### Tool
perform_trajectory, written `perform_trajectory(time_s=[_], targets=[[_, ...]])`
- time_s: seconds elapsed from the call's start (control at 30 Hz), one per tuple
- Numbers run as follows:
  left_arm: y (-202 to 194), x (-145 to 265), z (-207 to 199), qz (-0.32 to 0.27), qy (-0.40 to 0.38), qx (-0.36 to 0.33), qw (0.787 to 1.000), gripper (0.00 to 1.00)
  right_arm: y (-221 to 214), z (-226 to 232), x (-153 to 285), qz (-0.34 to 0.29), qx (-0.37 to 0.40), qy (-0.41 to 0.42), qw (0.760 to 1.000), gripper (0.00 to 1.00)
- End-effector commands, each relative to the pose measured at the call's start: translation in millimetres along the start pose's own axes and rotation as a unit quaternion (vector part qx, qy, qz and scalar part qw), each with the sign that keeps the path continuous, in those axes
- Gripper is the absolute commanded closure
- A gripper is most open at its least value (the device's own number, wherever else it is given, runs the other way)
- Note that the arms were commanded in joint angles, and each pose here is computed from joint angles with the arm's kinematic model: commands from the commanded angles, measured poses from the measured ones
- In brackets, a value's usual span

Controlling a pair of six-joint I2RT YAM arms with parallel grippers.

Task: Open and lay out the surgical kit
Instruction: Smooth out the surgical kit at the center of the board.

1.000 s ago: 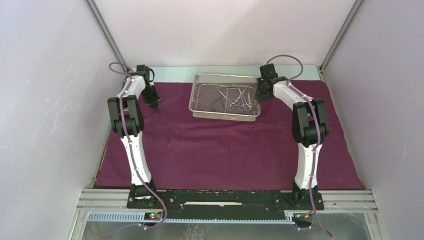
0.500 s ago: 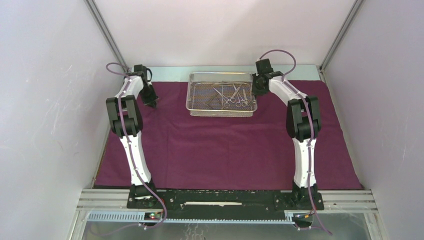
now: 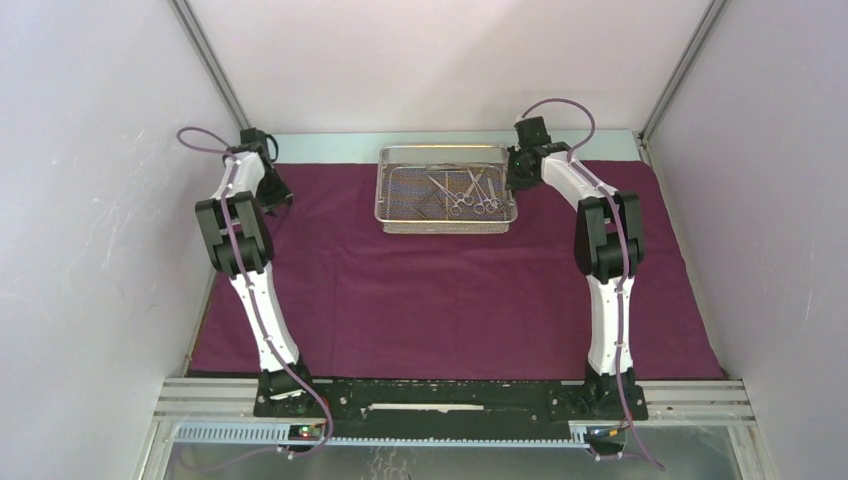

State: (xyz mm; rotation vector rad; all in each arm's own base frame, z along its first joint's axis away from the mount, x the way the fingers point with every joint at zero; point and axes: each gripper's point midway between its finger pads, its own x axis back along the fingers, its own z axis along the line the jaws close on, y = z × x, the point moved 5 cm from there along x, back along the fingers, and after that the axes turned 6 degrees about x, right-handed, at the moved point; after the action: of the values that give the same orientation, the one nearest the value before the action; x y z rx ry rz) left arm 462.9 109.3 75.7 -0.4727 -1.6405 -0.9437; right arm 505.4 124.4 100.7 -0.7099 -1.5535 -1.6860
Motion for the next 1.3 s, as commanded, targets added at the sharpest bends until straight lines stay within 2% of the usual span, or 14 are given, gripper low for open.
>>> perform_trajectory(time_s=[0.0, 0.03, 0.1, 0.17, 0.27, 0.33, 0.43, 0.6, 0.67, 0.8, 0.93, 1.03, 1.17, 1.27], targets=[[34, 22, -4, -0.058, 0.004, 0.007, 0.998, 0.53, 26, -13, 7, -0.039, -0.006, -0.014, 0.999, 0.93], [36, 23, -3, -0.06, 0.006, 0.006, 0.998, 0.51, 26, -14, 8, -0.038, -0.009, -0.014, 0.999, 0.93], [40, 25, 0, -0.062, 0.01, 0.009, 0.998, 0.49, 26, -14, 10, -0.039, -0.018, -0.014, 0.999, 0.86], [42, 27, 1, -0.065, 0.01, 0.017, 0.998, 0.44, 27, -17, 13, -0.04, -0.026, -0.016, 0.999, 0.66], [45, 36, -4, -0.072, -0.007, 0.016, 0.997, 0.39, 32, -17, 23, -0.045, -0.034, -0.016, 0.998, 0.42], [46, 50, -8, -0.082, -0.02, 0.014, 0.996, 0.34, 35, -14, 33, -0.05, -0.035, -0.017, 0.998, 0.33], [44, 74, -20, -0.102, -0.043, 0.007, 0.994, 0.22, 44, -11, 55, -0.065, -0.041, -0.026, 0.997, 0.25], [16, 101, -26, -0.111, -0.096, 0.028, 0.989, 0.11, 37, -13, 90, -0.077, -0.07, -0.036, 0.994, 0.19], [1, 117, -24, -0.118, -0.114, 0.034, 0.986, 0.02, 31, -13, 104, -0.086, -0.075, -0.038, 0.993, 0.17], [-41, 128, -21, -0.106, -0.149, 0.049, 0.982, 0.0, 15, -7, 126, -0.084, -0.079, -0.039, 0.993, 0.15], [-84, 115, -13, -0.081, -0.179, 0.09, 0.976, 0.0, -18, -4, 135, -0.067, -0.111, -0.029, 0.991, 0.13], [-114, 95, -6, -0.036, -0.203, 0.137, 0.969, 0.0, -46, -11, 134, -0.056, -0.154, -0.025, 0.986, 0.12], [-140, 60, 27, 0.009, -0.173, 0.203, 0.964, 0.0, -90, -30, 119, -0.027, -0.209, -0.045, 0.977, 0.11], [-141, 46, 61, 0.011, -0.131, 0.251, 0.959, 0.0, -127, -59, 105, 0.0, -0.269, -0.068, 0.961, 0.1]])
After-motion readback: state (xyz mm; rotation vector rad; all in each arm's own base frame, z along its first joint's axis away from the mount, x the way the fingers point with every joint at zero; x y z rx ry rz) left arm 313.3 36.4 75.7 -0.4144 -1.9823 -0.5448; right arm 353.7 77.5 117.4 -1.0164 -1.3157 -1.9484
